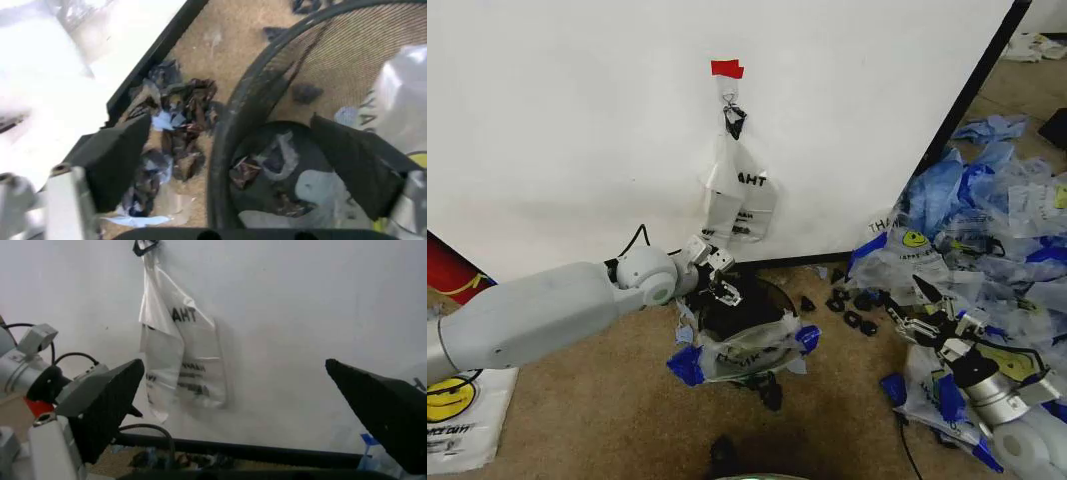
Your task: Pick up the garbage bag from the wall and place it over the trash bin.
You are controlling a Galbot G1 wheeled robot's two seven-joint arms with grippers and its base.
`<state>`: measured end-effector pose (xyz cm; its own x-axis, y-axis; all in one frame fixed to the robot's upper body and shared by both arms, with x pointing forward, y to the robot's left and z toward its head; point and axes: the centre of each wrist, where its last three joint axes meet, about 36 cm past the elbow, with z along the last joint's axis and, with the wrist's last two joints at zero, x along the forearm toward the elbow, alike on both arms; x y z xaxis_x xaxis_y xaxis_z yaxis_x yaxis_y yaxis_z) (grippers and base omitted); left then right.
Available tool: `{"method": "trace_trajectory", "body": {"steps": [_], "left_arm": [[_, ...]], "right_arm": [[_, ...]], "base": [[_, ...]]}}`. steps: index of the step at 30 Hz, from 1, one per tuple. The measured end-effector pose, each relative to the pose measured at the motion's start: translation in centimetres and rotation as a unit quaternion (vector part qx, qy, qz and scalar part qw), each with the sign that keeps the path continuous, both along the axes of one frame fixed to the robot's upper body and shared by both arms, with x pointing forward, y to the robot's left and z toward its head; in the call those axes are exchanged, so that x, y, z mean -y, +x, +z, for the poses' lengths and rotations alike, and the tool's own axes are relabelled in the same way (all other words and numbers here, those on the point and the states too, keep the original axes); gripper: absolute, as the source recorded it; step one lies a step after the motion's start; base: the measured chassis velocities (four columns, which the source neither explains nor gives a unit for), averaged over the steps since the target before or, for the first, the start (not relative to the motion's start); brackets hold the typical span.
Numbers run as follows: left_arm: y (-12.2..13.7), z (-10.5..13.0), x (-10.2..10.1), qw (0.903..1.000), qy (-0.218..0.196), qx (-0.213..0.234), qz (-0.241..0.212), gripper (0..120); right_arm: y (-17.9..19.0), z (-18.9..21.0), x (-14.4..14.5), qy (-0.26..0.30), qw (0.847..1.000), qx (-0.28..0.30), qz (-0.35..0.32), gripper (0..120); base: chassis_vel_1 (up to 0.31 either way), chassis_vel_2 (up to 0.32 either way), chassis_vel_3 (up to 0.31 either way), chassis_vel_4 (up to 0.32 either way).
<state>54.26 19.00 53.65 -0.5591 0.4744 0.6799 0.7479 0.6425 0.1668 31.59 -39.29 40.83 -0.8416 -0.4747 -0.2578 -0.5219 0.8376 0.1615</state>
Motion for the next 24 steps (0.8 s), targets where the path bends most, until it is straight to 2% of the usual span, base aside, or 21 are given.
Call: {"method": "trace_trajectory", "body": {"steps": [1,5,7,9,13,14,18,21,24], "left_arm": [[0.0,0.0,0.0,1.0000,0.000,0.000,0.000,93],[0.4,-0.2,0.0,0.9997,0.025,-0.001,0.000,75],[0.4,-0.2,0.0,0.9996,0.028,-0.001,0.000,72],[0.4,-0.2,0.2,0.9994,0.035,-0.001,-0.002,60],[0.2,0.1,0.7,0.9991,0.041,-0.001,-0.010,46],[0.2,0.1,0.7,0.9991,0.041,-0.001,-0.010,46],[0.3,0.4,1.1,0.9989,0.045,0.002,-0.014,26],[0.2,0.3,1.1,0.9988,0.047,-0.001,-0.015,19],[0.1,0.1,1.1,0.9988,0.047,-0.007,-0.011,7]], "right_arm": [[0.0,0.0,0.0,0.000,1.000,0.000,0.000,100],[-0.3,-0.4,-0.2,0.001,1.000,-0.001,-0.001,100],[-0.3,-0.4,-0.2,0.000,1.000,-0.001,-0.001,100],[-0.4,-0.6,-0.1,-0.001,1.000,0.000,-0.003,100],[-0.4,-0.7,-0.1,-0.001,1.000,0.002,-0.004,100],[-0.4,-0.7,-0.1,-0.001,1.000,0.002,-0.004,100],[0.0,-0.7,-0.3,0.000,1.000,0.005,-0.002,100],[0.2,-0.6,-0.4,0.001,1.000,0.006,-0.002,100],[0.3,-0.6,-0.4,0.000,1.000,0.006,-0.002,100]], "base": [[0.000,0.000,0.000,0.000],[0.000,0.000,0.000,0.000],[0.000,0.000,0.000,0.000],[0.000,0.000,0.000,0.000],[0.000,0.000,0.000,0.000],[0.000,0.000,0.000,0.000],[0.000,0.000,0.000,0.000],[0.000,0.000,0.000,0.000],[0.000,0.000,0.000,0.000]]}}
